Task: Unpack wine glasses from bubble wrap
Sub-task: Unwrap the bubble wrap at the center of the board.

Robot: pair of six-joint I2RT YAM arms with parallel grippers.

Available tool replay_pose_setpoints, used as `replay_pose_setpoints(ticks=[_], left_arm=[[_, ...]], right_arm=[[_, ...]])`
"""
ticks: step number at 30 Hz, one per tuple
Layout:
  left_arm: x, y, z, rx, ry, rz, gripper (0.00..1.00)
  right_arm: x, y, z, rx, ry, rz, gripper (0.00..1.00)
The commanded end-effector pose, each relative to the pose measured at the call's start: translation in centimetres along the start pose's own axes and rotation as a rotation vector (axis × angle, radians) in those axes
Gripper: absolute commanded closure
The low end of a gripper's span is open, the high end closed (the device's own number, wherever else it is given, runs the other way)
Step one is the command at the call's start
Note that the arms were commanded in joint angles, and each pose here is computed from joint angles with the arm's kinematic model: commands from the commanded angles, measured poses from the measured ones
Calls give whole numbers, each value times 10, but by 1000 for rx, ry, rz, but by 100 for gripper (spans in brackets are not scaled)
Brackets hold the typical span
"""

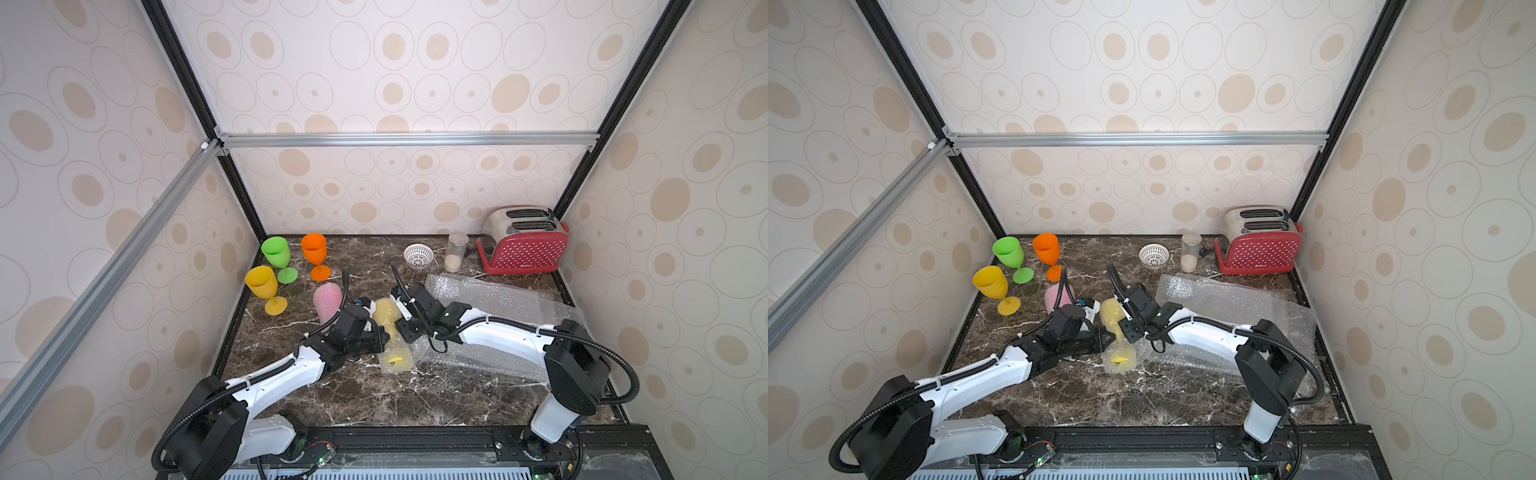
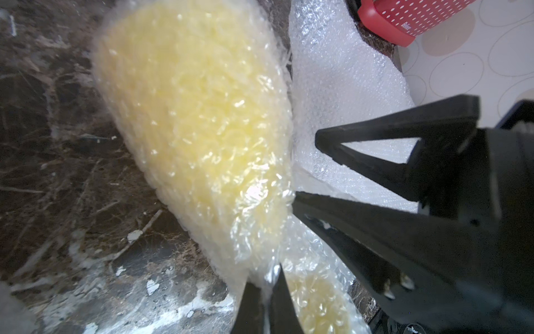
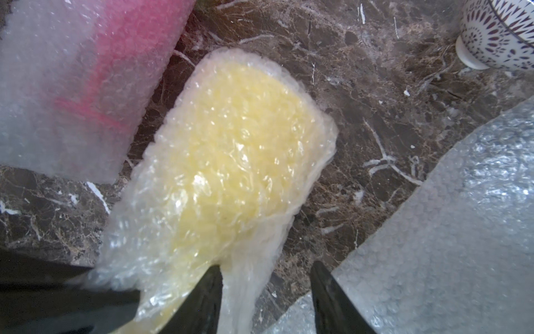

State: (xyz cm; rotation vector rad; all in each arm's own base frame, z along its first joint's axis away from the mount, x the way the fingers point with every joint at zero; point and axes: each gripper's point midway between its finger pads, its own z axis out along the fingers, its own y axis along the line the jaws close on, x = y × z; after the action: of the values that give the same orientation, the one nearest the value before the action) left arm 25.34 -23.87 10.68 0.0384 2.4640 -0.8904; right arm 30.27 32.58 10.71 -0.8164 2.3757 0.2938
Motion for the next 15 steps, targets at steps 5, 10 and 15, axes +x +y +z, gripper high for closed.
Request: replay_pose_setpoints(ticks=[5, 10, 15], left_arm=[[-6, -14, -2, 40, -15, 13, 100], [-4, -15, -2, 41, -12, 14, 100], [-3, -13, -3, 30, -11, 12, 100]], right_arm=[[-12, -7, 7, 46, -3, -16, 49], [-17, -14, 11, 64, 12, 7, 49], [-20, -19, 12, 64, 13, 29, 49]])
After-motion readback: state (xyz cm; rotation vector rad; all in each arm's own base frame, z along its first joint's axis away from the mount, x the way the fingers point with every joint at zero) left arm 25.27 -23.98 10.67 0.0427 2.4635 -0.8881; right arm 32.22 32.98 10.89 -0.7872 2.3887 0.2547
